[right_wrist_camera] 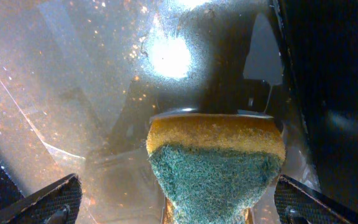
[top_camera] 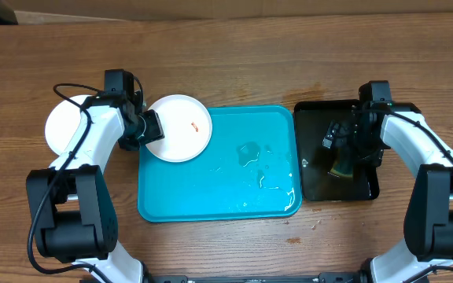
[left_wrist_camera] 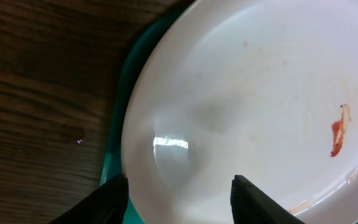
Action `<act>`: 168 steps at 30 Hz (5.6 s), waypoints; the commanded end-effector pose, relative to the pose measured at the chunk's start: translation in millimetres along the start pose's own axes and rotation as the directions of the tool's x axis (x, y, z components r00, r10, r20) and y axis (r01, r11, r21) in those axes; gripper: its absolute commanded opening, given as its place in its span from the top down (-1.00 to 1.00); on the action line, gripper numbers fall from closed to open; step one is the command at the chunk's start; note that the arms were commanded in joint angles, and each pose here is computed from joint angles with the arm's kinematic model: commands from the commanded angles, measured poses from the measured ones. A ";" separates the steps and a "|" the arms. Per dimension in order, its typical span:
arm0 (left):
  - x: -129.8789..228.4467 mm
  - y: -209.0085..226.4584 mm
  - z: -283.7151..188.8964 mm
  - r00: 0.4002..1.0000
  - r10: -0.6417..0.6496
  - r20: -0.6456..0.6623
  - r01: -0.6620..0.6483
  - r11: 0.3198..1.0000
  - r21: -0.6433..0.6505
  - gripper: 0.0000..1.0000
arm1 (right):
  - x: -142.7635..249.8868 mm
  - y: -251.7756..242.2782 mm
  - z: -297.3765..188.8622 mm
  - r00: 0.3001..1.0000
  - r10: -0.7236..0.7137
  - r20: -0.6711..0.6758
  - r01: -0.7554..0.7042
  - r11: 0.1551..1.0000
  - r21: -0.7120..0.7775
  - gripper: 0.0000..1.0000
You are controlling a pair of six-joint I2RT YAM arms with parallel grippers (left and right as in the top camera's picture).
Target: Clean dirty plates on tray and stack at the side
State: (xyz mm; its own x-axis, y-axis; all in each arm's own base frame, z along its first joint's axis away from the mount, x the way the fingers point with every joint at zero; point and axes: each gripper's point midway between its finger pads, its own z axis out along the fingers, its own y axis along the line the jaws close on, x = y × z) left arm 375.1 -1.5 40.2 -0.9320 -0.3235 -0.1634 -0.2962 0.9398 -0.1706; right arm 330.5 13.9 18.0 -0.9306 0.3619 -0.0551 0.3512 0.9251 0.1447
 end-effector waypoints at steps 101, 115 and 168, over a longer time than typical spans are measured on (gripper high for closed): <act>70.3 -27.6 36.7 0.990 0.085 -0.116 -0.097 0.990 -0.102 0.92 | 17.4 35.7 -41.5 0.982 -0.181 -0.058 0.176 0.980 -0.089 0.92; 70.6 -30.4 37.0 0.990 0.084 -0.117 -0.095 0.992 -0.086 0.92 | 6.4 55.4 -49.5 0.966 -0.256 0.018 0.255 0.950 -0.178 0.92; 85.0 -60.5 35.1 0.979 0.078 -0.187 -0.061 0.994 0.092 0.92 | 134.2 309.5 23.7 0.766 -0.640 0.062 0.619 0.707 -0.342 0.92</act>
State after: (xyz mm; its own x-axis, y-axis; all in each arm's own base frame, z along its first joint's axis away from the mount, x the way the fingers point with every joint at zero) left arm 327.0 -86.3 9.1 -0.9724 -0.2328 -0.0166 -0.2217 0.9435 -0.2464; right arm 316.9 328.9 14.4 -0.9134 -0.3401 -0.2236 -0.3912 0.8853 0.2513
